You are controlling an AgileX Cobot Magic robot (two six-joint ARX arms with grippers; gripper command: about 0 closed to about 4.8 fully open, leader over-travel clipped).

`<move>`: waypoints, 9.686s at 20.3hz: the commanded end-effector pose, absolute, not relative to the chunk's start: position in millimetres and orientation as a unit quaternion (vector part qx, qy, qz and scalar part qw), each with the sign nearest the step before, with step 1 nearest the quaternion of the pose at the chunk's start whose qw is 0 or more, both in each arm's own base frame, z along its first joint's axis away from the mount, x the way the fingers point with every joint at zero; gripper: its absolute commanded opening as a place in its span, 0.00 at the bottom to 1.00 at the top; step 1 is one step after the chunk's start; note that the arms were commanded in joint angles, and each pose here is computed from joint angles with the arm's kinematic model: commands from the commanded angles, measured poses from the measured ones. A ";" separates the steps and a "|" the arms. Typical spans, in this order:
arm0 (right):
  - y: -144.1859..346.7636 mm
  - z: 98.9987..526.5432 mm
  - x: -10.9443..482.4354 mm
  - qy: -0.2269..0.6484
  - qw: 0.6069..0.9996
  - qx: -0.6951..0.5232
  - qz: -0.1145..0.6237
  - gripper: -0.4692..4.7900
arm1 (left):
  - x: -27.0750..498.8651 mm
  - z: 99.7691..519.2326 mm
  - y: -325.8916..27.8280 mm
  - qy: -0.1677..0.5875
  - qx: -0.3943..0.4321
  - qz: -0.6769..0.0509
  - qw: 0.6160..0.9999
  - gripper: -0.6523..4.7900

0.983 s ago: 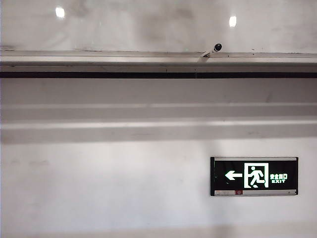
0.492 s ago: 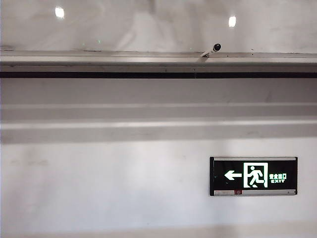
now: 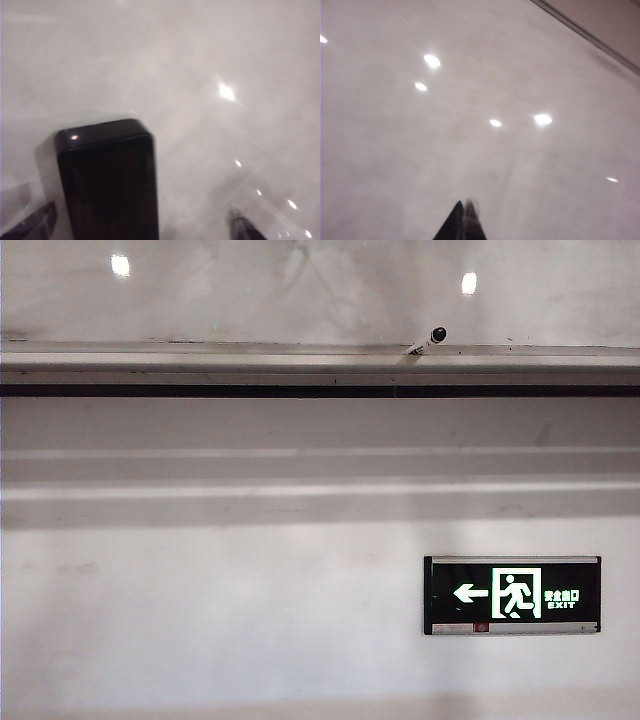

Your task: Wipe the whiteboard clean using the black magnetic whiteboard eraser attached to the whiteboard.

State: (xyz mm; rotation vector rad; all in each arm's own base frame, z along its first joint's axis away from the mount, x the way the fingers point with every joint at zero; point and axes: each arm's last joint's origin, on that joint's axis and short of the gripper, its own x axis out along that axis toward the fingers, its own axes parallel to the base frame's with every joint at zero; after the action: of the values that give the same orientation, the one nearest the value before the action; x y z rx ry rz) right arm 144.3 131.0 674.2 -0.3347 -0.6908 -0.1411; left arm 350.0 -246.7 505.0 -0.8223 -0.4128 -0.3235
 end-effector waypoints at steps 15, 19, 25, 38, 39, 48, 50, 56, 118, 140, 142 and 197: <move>130.0 681.8 103.7 -0.360 0.925 -0.124 0.003 0.09 | 392.6 484.9 -267.6 -0.191 -0.443 -0.130 0.866 1.00; 129.9 681.8 103.7 -0.360 0.925 -0.124 0.003 0.09 | 392.6 484.9 -267.7 -0.190 -0.442 -0.132 0.867 1.00; 128.9 682.2 103.0 -0.361 0.925 -0.123 0.003 0.09 | 392.7 484.9 -267.5 -0.194 -0.417 -0.125 0.879 0.56; 125.5 684.3 100.8 -0.371 0.922 -0.111 -0.001 0.09 | 382.6 505.8 -235.9 -0.159 -0.261 -0.072 0.950 0.51; 125.0 684.7 100.4 -0.373 0.921 -0.108 -0.003 0.09 | 383.0 507.0 -229.7 -0.149 -0.253 -0.065 0.954 0.51; 124.2 686.4 99.5 -0.390 0.915 -0.099 -0.002 0.09 | 396.8 499.7 -187.7 -0.063 -0.161 -0.040 0.984 0.51; 124.2 686.4 99.5 -0.391 0.915 -0.099 -0.002 0.09 | 401.5 496.3 -174.6 -0.039 -0.147 -0.035 0.988 0.51; 124.3 686.7 99.4 -0.395 0.914 -0.098 0.000 0.09 | 404.0 497.3 -139.5 -0.003 -0.089 -0.005 0.996 0.51; 79.8 600.5 69.3 0.042 0.956 -0.129 0.259 0.09 | -27.0 359.6 8.3 -0.083 -0.052 -0.197 0.976 0.11; 54.5 278.7 53.7 -0.093 0.967 0.007 0.235 0.11 | 72.1 241.7 -26.6 -0.018 -0.046 -0.183 0.982 0.11; 52.4 272.1 52.0 -0.096 0.967 0.010 0.237 0.11 | 77.6 228.6 -27.9 -0.009 -0.045 -0.172 0.984 0.11; 36.2 238.3 71.5 -0.068 0.992 -0.031 0.102 0.11 | 97.0 160.8 7.4 0.024 0.025 0.028 0.999 0.12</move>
State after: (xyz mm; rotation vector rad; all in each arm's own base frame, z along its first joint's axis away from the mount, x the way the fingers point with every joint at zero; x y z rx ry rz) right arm 68.2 37.7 240.2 -0.0634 -0.1135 0.1904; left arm 97.1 7.3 159.3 0.0486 0.0621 0.0522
